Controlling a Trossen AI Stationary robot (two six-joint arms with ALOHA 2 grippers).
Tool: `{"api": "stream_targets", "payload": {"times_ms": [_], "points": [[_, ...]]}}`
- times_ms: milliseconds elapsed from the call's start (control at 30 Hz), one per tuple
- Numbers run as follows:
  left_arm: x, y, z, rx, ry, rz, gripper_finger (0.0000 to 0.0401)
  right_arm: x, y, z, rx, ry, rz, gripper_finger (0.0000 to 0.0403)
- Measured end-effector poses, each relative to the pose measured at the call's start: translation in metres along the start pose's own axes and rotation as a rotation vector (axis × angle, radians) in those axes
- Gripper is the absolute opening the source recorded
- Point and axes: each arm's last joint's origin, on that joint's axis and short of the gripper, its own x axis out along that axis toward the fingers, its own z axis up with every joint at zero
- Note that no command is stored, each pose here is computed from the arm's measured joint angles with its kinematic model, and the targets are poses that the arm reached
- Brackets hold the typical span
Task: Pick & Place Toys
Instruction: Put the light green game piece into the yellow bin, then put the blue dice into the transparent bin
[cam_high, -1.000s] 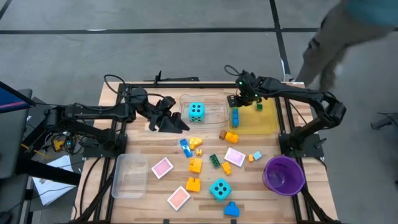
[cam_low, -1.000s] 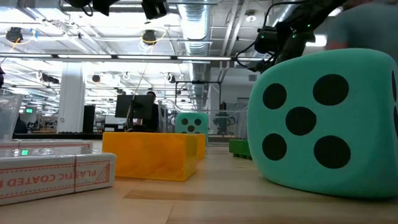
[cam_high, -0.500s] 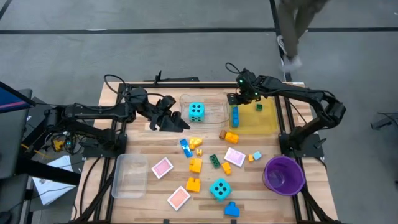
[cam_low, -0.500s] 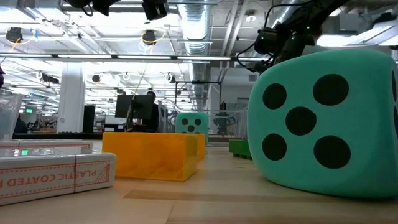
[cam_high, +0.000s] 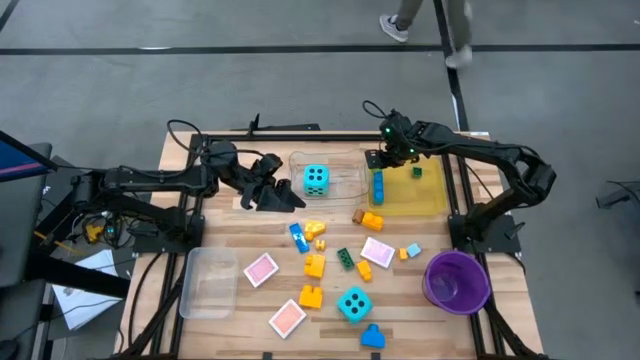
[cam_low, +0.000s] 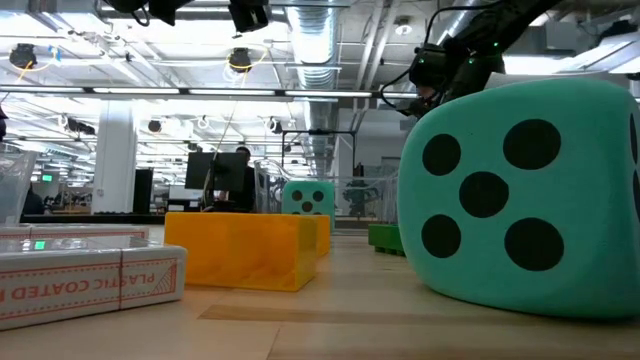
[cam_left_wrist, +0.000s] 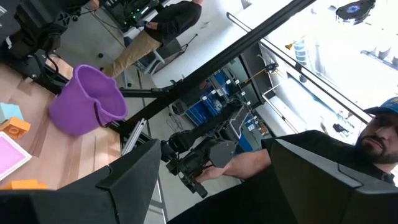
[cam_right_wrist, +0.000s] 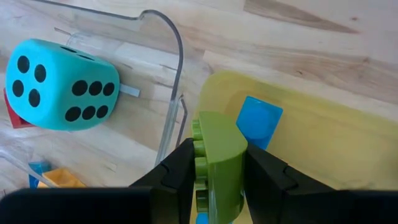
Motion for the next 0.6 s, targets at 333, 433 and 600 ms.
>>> {"api": "stream_targets", "payload": {"times_ms": [333,433,600], "points": [[-0.0001,0.0001,0.0001,0.000,0.000,0.000,0.0301,-0.0001,0.0017,0.0016,-0.016,-0.021,0.012,0.0109],[-0.0001,0.0001,0.0000,0.000,0.000,0.000,0.0301,-0.0001,0.0018,0.0014,-0.032,-0.021,0.010,0.0133],[-0.0001,0.0001,0.0000,0.001,0.000,0.000,0.0301,-0.0001,0.0018,0.0014,-0.040,-0.021,0.010,0.0195]]}}
